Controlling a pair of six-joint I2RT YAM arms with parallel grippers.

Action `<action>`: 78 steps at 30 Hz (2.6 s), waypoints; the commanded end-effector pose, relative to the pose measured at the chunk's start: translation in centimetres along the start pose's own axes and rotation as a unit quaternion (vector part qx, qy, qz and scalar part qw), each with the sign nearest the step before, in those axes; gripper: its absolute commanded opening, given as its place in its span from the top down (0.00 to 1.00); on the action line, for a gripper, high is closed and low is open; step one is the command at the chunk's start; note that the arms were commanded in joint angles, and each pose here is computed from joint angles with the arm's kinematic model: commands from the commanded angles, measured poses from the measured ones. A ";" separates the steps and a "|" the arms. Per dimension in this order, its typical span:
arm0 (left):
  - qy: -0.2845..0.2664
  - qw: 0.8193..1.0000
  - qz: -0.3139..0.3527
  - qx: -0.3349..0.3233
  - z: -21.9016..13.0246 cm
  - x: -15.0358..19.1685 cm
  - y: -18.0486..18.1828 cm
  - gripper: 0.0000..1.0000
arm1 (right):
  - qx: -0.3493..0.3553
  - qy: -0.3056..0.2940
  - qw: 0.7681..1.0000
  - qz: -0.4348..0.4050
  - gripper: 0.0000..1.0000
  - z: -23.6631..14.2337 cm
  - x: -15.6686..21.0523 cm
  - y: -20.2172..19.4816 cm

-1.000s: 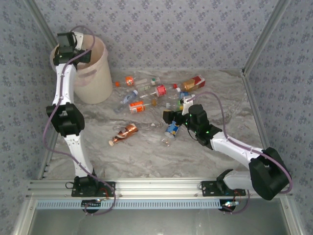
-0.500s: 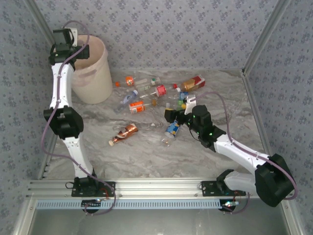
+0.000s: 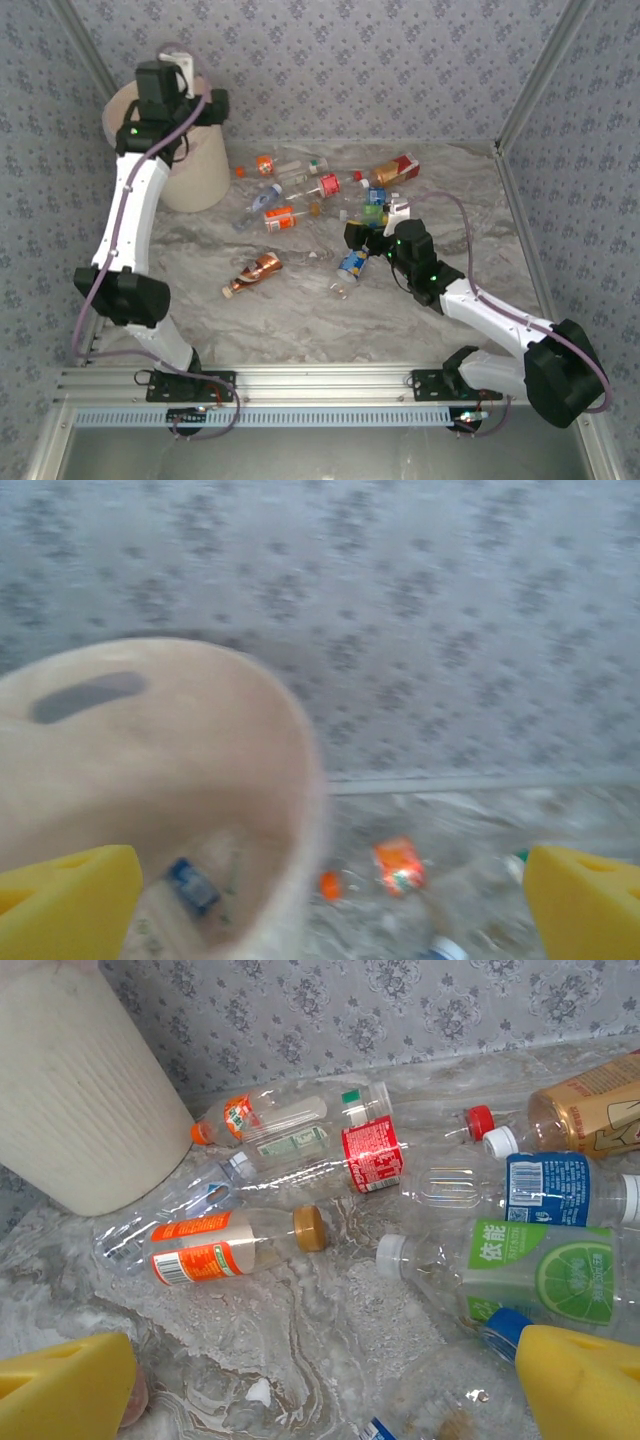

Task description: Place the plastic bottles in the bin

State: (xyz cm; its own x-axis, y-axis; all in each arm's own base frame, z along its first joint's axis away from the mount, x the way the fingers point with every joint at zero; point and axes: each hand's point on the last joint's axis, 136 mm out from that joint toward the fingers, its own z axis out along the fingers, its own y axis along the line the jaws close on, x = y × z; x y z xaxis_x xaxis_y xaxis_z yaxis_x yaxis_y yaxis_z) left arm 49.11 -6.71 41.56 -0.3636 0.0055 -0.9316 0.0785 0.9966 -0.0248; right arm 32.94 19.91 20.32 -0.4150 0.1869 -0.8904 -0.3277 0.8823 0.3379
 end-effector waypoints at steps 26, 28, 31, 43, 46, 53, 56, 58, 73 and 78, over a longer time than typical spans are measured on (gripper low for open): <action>0.167 0.925 0.207 0.273 -5.6 21.5 -12.3 0.02 | 0.007 -0.009 1.000 -0.001 0.00 0.7 -0.4 -0.9; 0.180 0.909 0.230 0.299 -6.2 23.7 -12.8 0.02 | 0.007 -0.007 1.000 -0.002 0.00 0.8 -0.4 -0.9; 0.196 0.888 0.245 0.336 -7.2 26.5 -13.5 0.02 | 0.006 -0.008 1.000 -0.003 0.00 1.0 -0.5 -0.9; 0.365 0.822 0.320 0.296 -7.2 38.1 -11.7 0.02 | 0.008 -0.003 1.000 0.000 0.00 1.2 -0.2 -1.0; 0.372 0.813 0.342 0.288 -6.1 39.6 -12.0 0.02 | 0.007 -0.004 1.000 0.001 0.00 1.2 -0.3 -1.0; 0.401 0.802 0.375 0.235 -4.5 42.3 -10.2 0.03 | 0.012 0.000 1.000 -0.002 0.00 1.1 -0.1 -1.3; 0.408 0.799 0.384 0.221 -4.1 42.7 -9.7 0.04 | 0.013 0.001 1.000 -0.001 0.00 1.2 0.0 -1.3; 0.404 0.801 0.385 0.219 -3.9 42.7 -9.7 0.04 | 0.012 0.001 1.000 0.001 0.00 1.3 0.0 -1.3; 0.386 0.823 0.367 0.199 -2.4 42.5 -10.1 0.38 | 0.013 0.003 1.000 0.002 0.00 1.4 0.1 -1.4; 0.378 0.844 0.332 0.188 -1.5 41.1 -10.1 0.45 | 0.013 0.003 1.000 0.002 0.00 1.3 0.1 -1.4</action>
State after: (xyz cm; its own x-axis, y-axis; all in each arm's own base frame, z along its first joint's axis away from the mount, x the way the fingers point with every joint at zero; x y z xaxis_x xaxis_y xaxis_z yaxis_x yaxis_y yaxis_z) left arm 30.44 -15.87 2.91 -0.5695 0.7871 -0.2369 0.7720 0.6112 0.1747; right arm 34.18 19.23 18.62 -0.4376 0.1820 -0.8805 -0.2968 0.8952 0.3326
